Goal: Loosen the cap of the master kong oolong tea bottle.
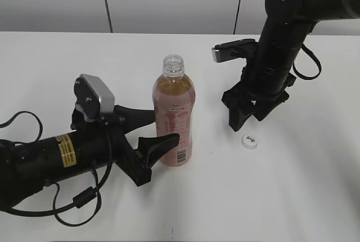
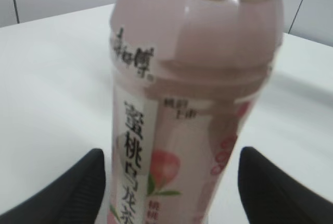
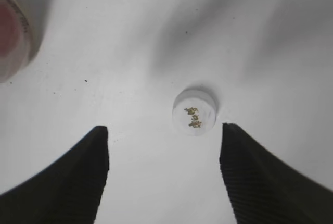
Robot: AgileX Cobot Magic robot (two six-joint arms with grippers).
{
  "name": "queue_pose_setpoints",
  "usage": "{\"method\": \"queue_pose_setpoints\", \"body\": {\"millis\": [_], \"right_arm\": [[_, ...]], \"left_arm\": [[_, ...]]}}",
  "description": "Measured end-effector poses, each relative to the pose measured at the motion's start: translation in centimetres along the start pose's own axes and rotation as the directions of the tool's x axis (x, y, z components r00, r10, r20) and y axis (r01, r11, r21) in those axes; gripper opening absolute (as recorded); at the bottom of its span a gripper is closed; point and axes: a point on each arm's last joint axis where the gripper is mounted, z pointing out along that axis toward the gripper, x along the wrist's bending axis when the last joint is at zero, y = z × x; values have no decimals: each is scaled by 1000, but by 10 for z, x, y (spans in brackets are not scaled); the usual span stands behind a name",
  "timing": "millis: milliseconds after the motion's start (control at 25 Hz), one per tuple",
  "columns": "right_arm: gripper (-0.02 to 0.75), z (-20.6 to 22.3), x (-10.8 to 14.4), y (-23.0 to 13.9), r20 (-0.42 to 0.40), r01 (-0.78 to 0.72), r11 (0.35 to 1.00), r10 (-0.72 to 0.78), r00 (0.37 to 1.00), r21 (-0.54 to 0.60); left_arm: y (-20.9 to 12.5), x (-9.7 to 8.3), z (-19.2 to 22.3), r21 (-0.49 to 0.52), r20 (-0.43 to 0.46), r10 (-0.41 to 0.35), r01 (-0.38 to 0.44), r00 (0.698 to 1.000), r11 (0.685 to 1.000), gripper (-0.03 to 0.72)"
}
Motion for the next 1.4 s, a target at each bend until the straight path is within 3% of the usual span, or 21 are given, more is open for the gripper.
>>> {"method": "queue_pose_setpoints", "body": {"millis": [200,360,560,720,800,920,1080,1320,1400], "right_arm": [[505,-14,-5,-5,-5,-60,998,60,998,-4],[505,-25,-33,-16,-8,-165,986,165,986,12],[496,-49,-77,-38,10,-331,944,331,944,-16],[481,-63,-93,-52,113,-360,933,359,926,-12],[480,-67,-96,-55,145,-367,930,364,920,-9],[480,-69,-99,-58,158,-378,926,374,914,-6],[480,-71,-107,-64,159,-416,910,410,898,1],[480,-80,-118,-77,158,-494,869,486,859,11],[480,-90,-116,-80,164,-509,860,505,847,-19]], "left_arm": [[-1,-8,-15,21,-1,-12,12,1000,1000,486],[5,-12,-36,11,-34,-19,19,999,1000,486],[7,3,-71,-23,-229,-91,88,969,996,486],[12,22,-85,-83,-357,-144,122,923,989,486],[12,35,-93,-119,-442,-184,146,878,982,486],[11,57,-111,-179,-575,-247,175,780,968,486],[9,78,-137,-248,-681,-310,190,663,950,486],[2,85,-156,-199,-774,-343,309,533,930,464],[1,86,-163,-193,-814,-366,385,452,903,448]]}}
